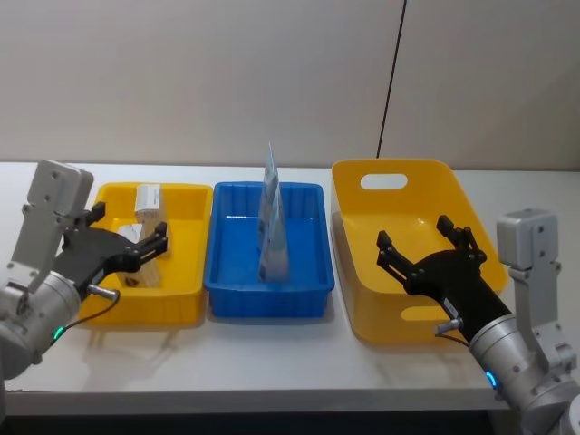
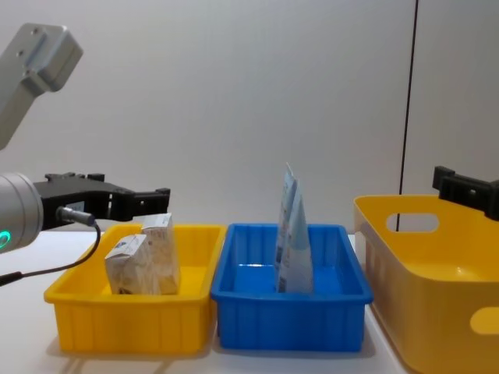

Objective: Bimanual collaborative sorting of washing and personal care products

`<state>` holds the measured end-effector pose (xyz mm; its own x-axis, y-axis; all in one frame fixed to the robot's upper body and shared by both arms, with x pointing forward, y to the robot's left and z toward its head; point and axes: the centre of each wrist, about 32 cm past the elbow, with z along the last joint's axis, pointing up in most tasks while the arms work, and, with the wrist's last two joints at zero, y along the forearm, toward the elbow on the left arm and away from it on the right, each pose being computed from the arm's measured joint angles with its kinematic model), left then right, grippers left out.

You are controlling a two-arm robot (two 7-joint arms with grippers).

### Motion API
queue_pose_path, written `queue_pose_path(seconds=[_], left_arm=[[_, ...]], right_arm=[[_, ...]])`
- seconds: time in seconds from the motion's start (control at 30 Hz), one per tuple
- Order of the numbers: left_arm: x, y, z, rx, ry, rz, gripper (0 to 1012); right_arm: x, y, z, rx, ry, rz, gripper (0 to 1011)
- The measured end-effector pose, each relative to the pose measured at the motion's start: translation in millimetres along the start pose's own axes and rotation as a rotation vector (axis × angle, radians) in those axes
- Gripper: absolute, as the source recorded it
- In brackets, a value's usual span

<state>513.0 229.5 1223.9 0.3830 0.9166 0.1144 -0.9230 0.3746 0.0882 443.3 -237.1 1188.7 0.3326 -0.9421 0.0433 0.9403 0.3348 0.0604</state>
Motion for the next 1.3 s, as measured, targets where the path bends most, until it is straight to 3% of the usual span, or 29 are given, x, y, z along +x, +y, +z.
queue_pose_path(seconds=[0.33,0.53,0.93,1.3], left_arm=[[13.8,-13.3,-6.6,0.016,0.075,0.022,1002],[19.2,-20.1,-11.2,0.023,0.120,0.038,1001],[23.3,-28.5,-17.5,0.070,0.199,0.058,1002],[25.7,-34.6,-15.1,0.152,0.249,0.058,1002]], right_arm=[[0.0,0.0,0.0,0.000,0.000,0.000,1000],[0.0,0.0,0.0,0.000,0.000,0.000,1000],[0.0,0.0,0.0,0.000,0.000,0.000,1000],[0.0,0.0,0.0,0.000,0.000,0.000,1000]])
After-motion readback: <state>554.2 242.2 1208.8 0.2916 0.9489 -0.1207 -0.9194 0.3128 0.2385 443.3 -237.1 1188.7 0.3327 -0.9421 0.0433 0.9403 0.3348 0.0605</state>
